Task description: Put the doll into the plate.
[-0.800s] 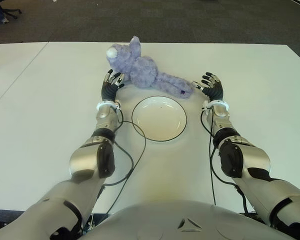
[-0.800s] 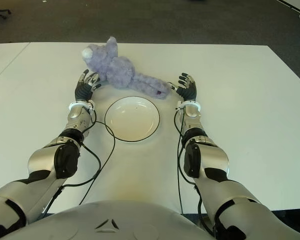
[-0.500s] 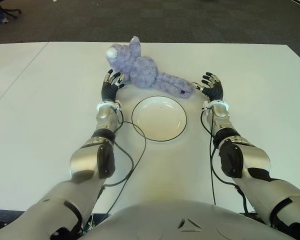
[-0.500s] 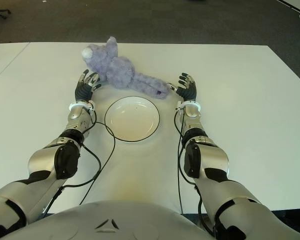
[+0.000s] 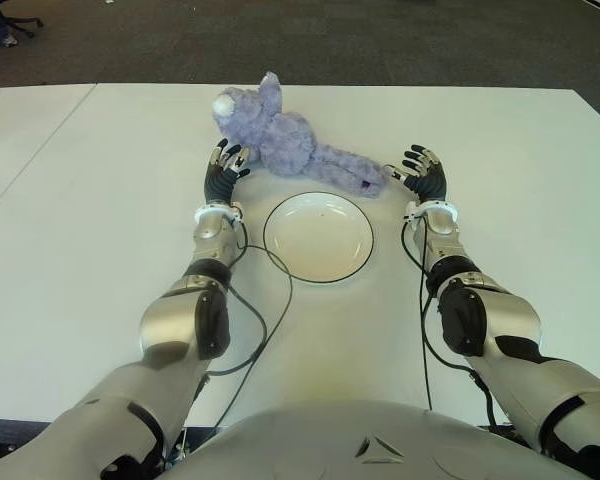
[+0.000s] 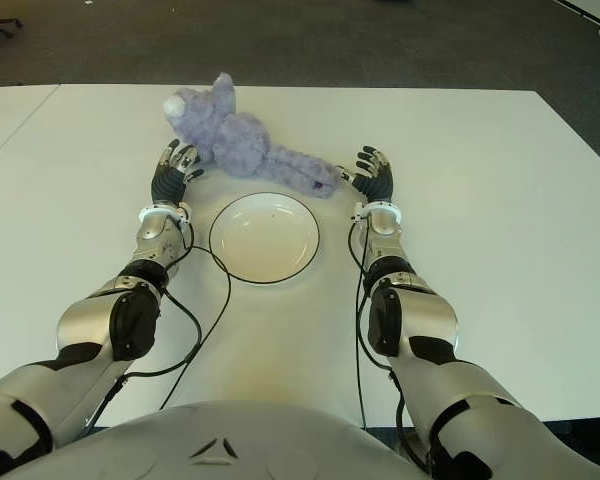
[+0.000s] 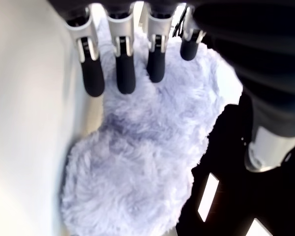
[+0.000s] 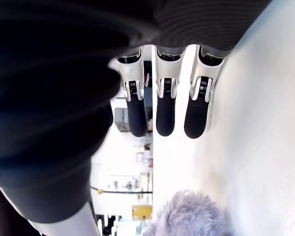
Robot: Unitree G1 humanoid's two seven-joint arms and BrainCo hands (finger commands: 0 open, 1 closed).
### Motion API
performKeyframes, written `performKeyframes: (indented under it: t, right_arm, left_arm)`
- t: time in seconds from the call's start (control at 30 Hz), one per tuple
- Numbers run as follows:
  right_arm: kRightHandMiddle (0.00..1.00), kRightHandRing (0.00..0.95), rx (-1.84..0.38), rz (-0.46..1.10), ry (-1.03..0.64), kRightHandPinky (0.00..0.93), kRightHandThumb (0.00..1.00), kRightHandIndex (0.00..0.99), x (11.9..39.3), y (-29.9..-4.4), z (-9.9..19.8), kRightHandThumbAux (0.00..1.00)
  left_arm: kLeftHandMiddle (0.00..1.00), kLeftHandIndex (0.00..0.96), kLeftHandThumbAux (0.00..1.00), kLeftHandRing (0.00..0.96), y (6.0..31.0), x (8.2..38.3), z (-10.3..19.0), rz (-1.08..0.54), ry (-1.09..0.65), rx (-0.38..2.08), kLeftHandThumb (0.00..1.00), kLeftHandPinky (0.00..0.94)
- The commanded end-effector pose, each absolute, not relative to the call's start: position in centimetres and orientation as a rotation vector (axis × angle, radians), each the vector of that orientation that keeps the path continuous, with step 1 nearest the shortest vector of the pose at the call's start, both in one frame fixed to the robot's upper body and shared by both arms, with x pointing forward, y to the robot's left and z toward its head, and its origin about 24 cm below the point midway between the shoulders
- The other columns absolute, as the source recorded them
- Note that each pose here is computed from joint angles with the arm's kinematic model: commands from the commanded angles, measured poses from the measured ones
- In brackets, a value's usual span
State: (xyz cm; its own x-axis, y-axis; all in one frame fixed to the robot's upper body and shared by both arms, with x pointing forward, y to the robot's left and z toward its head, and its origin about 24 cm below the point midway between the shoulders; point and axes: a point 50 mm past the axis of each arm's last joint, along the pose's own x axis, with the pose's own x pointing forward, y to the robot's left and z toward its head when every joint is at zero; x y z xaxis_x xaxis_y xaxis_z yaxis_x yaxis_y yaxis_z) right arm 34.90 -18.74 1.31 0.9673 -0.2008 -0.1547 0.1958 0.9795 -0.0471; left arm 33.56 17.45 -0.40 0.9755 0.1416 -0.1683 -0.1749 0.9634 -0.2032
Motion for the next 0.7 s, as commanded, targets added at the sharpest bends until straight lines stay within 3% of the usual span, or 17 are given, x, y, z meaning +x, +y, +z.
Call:
performKeyframes:
  t: [0.03, 0.3, 0.63, 0.7]
  right_arm:
    - [0.215, 0.196, 0.001, -0.180, 0.504, 0.168, 0.108, 0.181, 29.6, -17.6, -6.0, 0.903]
    - [0.218, 0.198, -0.004, -0.183, 0.498, 0.176, 0.120, 0.192, 29.6, -17.6, -6.0, 0.895]
    - [0.225, 0.203, -0.006, -0.183, 0.506, 0.177, 0.140, 0.207, 29.6, -17.6, -6.1, 0.880]
    - [0.237, 0.211, -0.004, -0.183, 0.508, 0.180, 0.153, 0.222, 29.5, -17.6, -6.1, 0.872]
  left_arm:
    - [0.112, 0.000, 0.560, 0.174, 19.4, 30.3, -4.5, 0.326, 0.339, -0.243, 0.169, 0.212]
    - [0.053, 0.000, 0.477, 0.099, 22.1, 31.0, -2.7, 0.457, 0.257, -0.176, 0.151, 0.107]
    - [0.018, 0.000, 0.447, 0.053, 24.5, 31.9, -0.6, 0.562, 0.181, -0.148, 0.163, 0.061]
    - [0.003, 0.000, 0.444, 0.040, 24.8, 32.3, 0.1, 0.574, 0.152, -0.149, 0.164, 0.017]
